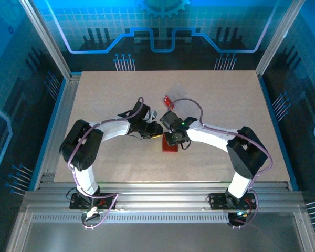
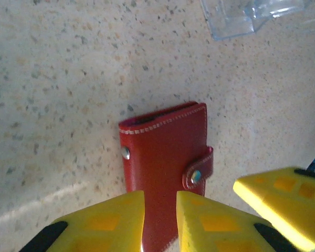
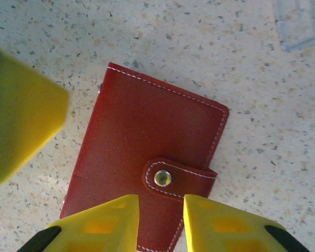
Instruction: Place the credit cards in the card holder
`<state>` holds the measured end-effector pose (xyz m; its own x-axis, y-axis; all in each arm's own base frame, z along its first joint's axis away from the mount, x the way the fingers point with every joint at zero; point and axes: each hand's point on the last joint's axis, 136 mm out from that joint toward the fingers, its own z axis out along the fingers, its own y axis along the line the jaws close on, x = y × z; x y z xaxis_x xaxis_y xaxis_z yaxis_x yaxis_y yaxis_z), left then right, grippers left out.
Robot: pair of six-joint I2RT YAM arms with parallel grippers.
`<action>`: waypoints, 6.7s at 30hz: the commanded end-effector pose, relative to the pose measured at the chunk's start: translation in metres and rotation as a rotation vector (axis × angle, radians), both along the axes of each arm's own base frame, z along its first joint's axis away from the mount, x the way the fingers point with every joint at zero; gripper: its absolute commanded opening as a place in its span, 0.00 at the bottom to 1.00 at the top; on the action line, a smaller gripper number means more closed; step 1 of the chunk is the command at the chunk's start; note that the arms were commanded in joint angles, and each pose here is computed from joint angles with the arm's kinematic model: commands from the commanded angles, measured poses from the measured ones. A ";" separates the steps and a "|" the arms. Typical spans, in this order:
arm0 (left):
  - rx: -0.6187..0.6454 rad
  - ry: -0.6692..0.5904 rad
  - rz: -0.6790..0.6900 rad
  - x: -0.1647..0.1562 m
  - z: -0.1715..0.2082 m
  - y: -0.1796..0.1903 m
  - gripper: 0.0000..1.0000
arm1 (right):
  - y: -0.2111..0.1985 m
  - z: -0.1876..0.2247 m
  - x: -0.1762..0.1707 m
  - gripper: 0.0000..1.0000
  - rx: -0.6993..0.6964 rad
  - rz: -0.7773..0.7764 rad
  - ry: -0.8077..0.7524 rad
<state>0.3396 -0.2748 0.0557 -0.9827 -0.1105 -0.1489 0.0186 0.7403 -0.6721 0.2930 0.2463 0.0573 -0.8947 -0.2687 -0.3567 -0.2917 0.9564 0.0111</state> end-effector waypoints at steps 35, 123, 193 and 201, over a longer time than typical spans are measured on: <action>0.041 0.028 0.013 0.008 -0.015 -0.002 0.20 | -0.014 -0.060 -0.005 0.09 -0.162 -0.070 0.088; 0.150 0.219 0.038 -0.041 -0.105 -0.002 0.08 | -0.046 -0.027 -0.001 0.40 0.284 -0.370 0.129; -0.067 0.072 0.230 -0.033 -0.001 0.052 0.36 | -0.035 0.026 -0.002 0.01 -0.281 -0.181 -0.067; -0.026 0.054 0.292 -0.054 0.004 0.086 0.42 | 0.012 0.010 0.001 0.08 -0.375 -0.097 -0.065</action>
<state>0.2998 -0.2057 0.0715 -0.9228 -0.3641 -0.1260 -0.1676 0.6738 -0.7196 0.2971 0.2585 0.0632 -0.9078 -0.2664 -0.3241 -0.1764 0.9433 -0.2813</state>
